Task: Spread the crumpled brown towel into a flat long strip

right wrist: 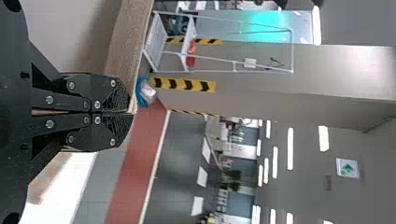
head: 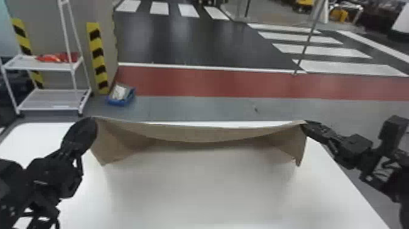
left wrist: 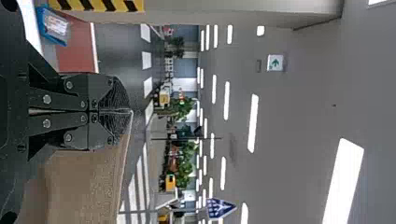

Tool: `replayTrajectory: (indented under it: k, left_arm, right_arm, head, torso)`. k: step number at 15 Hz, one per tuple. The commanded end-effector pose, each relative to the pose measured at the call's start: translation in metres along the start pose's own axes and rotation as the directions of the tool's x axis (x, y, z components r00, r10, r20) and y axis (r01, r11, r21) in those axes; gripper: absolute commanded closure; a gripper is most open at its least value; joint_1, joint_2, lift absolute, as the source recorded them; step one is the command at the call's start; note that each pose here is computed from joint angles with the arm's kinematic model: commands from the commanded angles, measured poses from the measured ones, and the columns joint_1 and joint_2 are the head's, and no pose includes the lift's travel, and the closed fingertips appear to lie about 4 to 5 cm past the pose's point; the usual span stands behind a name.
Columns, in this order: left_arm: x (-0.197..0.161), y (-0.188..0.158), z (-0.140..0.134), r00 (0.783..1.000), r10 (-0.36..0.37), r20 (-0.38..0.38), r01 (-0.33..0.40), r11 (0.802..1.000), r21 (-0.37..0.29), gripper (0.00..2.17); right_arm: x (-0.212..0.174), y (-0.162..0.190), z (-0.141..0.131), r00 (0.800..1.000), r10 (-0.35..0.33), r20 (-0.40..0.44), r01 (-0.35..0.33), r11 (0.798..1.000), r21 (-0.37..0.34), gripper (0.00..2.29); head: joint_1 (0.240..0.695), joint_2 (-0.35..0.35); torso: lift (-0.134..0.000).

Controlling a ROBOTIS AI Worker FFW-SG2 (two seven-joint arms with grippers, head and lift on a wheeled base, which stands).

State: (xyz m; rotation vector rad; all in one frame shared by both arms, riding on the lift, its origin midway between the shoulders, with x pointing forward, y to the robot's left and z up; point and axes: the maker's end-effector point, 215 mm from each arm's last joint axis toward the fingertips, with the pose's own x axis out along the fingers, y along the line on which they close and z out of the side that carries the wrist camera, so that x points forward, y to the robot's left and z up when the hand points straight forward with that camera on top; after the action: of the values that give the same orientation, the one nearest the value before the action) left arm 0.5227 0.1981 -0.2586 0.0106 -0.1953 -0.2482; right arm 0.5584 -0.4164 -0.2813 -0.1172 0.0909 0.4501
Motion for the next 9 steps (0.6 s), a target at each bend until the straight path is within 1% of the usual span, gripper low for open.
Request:
replayTrajectory:
  k: [1,2,3,4,5,7,8,9]
  left_arm:
    - [-0.032,-0.021,-0.004,1.0,-0.012,-0.022,0.012,1.0,0.011,1.42]
    - [-0.043,-0.021,-0.003,1.0,-0.001,-0.025,0.002,1.0,0.017,1.42]
    - [-0.05,-0.022,-0.004,0.999,0.008,-0.034,-0.007,1.0,0.016,1.42]
    - [-0.059,-0.02,-0.005,0.999,0.02,-0.051,-0.018,1.0,0.026,1.42]
    - [-0.068,-0.02,-0.006,0.998,0.028,-0.06,-0.025,0.999,0.036,1.42]
    - [-0.083,-0.02,-0.008,0.996,0.044,-0.074,-0.039,0.997,0.067,1.42]
    - [-0.089,-0.021,-0.01,0.995,0.046,-0.084,-0.04,0.996,0.075,1.42]
    - [-0.094,-0.022,-0.013,0.995,0.045,-0.094,-0.038,0.997,0.073,1.42]
  right_arm:
    - [-0.029,0.004,-0.024,0.997,0.025,-0.067,-0.023,0.999,0.039,1.65]
    - [-0.041,0.004,-0.029,0.995,0.036,-0.09,-0.031,0.998,0.05,1.65]
    - [-0.049,0.004,-0.038,0.991,0.059,-0.122,-0.05,0.995,0.082,1.65]
    - [-0.059,0.009,-0.05,0.981,0.103,-0.167,-0.084,0.99,0.115,1.65]
    - [-0.067,0.019,-0.063,0.965,0.157,-0.212,-0.13,0.982,0.136,1.64]
    - [-0.077,0.04,-0.088,0.929,0.239,-0.282,-0.195,0.965,0.174,1.64]
    - [-0.083,0.047,-0.098,0.915,0.268,-0.303,-0.214,0.956,0.199,1.64]
    - [-0.085,0.049,-0.102,0.91,0.274,-0.31,-0.215,0.953,0.211,1.64]
  head:
    - [0.624,-0.213]
    - [0.648,-0.224]
    - [0.664,-0.234]
    - [0.691,-0.254]
    - [0.695,-0.261]
    - [0.695,-0.267]
    - [0.695,-0.268]
    - [0.695,-0.268]
  torso:
    - [-0.124]
    - [-0.124]
    - [-0.124]
    - [-0.124]
    - [-0.124]
    - [-0.124]
    - [-0.124]
    - [-0.124]
